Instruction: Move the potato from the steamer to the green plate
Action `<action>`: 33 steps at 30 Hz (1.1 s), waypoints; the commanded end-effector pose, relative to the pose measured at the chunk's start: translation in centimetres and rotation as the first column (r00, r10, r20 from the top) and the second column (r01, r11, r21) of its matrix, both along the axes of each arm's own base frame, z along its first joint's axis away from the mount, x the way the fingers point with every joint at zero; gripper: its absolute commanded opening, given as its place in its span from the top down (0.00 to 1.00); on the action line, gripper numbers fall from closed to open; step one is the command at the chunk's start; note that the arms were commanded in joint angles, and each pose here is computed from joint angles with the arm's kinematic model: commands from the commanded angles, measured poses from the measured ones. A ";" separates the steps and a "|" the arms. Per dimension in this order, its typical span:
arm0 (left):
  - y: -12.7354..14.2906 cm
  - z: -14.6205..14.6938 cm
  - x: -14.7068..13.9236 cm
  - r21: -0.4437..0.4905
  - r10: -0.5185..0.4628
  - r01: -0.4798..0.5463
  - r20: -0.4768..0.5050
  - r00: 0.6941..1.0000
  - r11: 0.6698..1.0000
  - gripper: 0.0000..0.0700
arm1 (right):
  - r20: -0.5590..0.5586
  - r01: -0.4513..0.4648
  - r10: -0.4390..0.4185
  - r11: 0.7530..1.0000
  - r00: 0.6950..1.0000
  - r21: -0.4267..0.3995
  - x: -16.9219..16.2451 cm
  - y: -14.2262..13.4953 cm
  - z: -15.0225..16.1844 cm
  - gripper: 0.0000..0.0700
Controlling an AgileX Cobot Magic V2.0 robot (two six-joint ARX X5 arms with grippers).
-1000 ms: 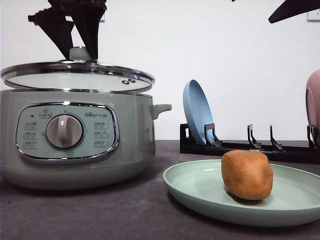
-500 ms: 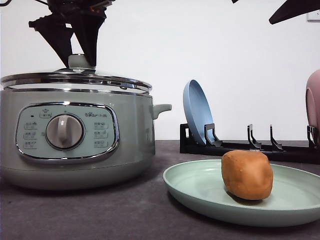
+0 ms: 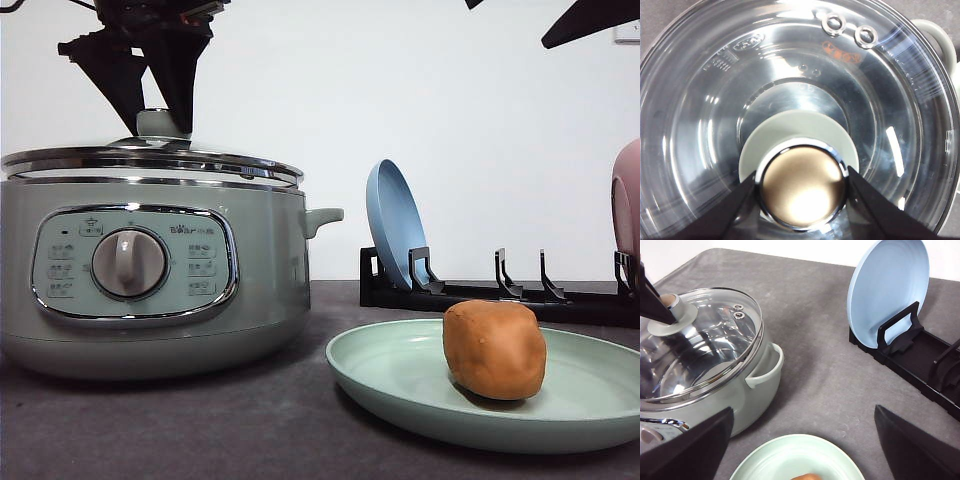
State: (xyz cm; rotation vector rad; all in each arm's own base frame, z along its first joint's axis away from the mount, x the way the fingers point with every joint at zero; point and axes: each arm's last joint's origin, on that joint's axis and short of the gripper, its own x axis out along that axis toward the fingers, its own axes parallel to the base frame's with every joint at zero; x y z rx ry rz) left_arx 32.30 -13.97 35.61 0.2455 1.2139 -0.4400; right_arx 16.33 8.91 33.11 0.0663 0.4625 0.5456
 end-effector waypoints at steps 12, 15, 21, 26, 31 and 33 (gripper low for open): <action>-0.7 0.3 0.2 -0.003 -0.029 0.029 0.016 0.999 1.000 1.00 | 0.025 -0.007 0.007 1.000 1.000 -0.001 0.0 0.1 0.5 0.18; -0.8 0.2 0.2 -0.002 -0.029 0.029 0.016 0.999 1.000 1.00 | 0.025 -0.007 0.007 1.000 1.000 -0.001 0.0 0.1 0.5 0.18; -0.9 -0.1 0.4 0.000 -0.030 0.030 0.013 0.999 1.000 1.00 | 0.027 -0.008 0.008 1.000 1.000 -0.002 0.0 0.1 0.5 0.18; -1.0 -0.7 0.7 0.004 -0.030 0.030 0.002 1.000 1.000 1.00 | 0.027 -0.008 0.008 1.000 1.000 -0.003 0.0 0.1 0.5 0.18; -1.2 -1.5 1.2 0.012 -0.030 0.030 -0.018 0.999 0.999 1.00 | 0.027 -0.008 0.008 1.000 1.000 -0.003 0.0 0.1 0.5 0.18; -1.3 -1.6 1.3 0.012 -0.032 0.032 -0.019 0.999 0.999 1.00 | 0.027 -0.008 0.008 1.000 1.000 -0.003 0.0 0.1 0.5 0.18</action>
